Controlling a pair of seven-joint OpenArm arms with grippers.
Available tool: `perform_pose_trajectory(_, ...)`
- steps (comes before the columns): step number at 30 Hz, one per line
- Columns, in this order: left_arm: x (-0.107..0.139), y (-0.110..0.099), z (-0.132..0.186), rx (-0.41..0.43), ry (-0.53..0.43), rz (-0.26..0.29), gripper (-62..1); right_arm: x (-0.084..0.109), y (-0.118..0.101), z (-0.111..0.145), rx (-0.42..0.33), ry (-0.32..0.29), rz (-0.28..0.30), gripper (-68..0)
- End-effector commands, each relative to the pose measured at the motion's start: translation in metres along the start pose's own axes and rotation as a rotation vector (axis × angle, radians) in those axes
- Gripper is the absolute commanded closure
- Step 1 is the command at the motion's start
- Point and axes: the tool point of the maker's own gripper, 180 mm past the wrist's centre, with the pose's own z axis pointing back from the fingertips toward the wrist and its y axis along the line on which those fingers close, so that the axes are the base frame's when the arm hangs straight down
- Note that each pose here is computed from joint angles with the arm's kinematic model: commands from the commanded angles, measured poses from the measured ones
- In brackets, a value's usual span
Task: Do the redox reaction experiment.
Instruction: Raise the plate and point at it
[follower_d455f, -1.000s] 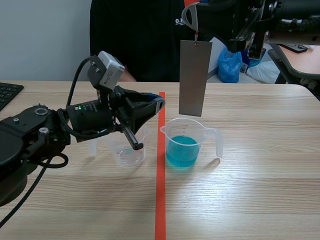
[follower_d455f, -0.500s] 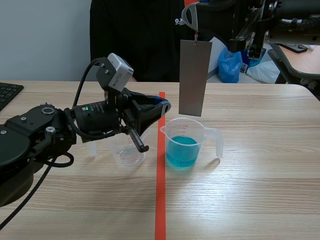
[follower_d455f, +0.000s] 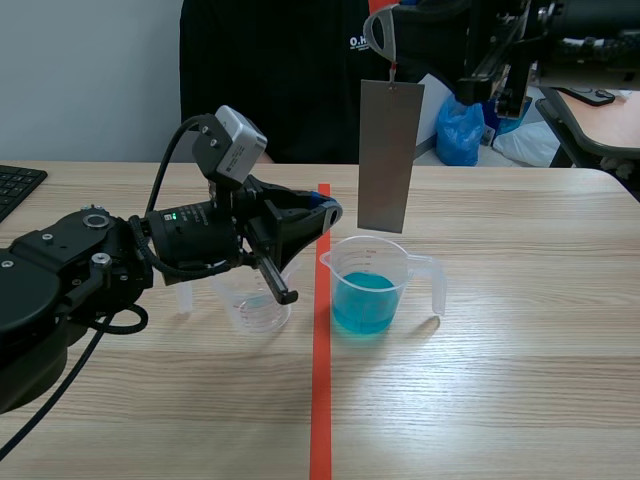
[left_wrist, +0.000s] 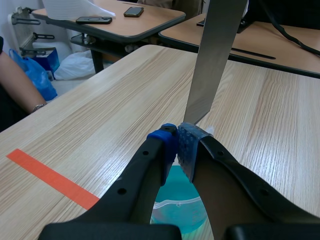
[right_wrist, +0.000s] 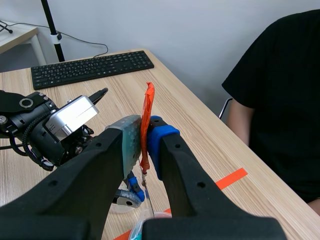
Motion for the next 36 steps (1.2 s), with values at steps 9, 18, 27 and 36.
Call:
perform_pose_trajectory(9,0.0124,0.0032,-0.0027,0.002,-0.042,-0.004,-3.8,0.0169,-0.0038,0.0030,-0.002,-0.040,0.038,-1.5)
perform_pose_trajectory(18,0.0124,0.0033,-0.0026,0.002,-0.042,-0.004,-3.8,0.0169,-0.0039,0.0030,-0.002,-0.040,0.039,-1.5)
perform_pose_trajectory(27,0.0125,0.0033,-0.0026,0.002,-0.043,-0.004,-3.8,0.0168,-0.0039,0.0030,-0.002,-0.040,0.039,-1.5)
perform_pose_trajectory(36,0.0114,0.0058,0.0012,0.005,-0.038,-0.011,-3.8,0.0167,-0.0039,0.0030,-0.002,-0.039,0.039,-1.5)
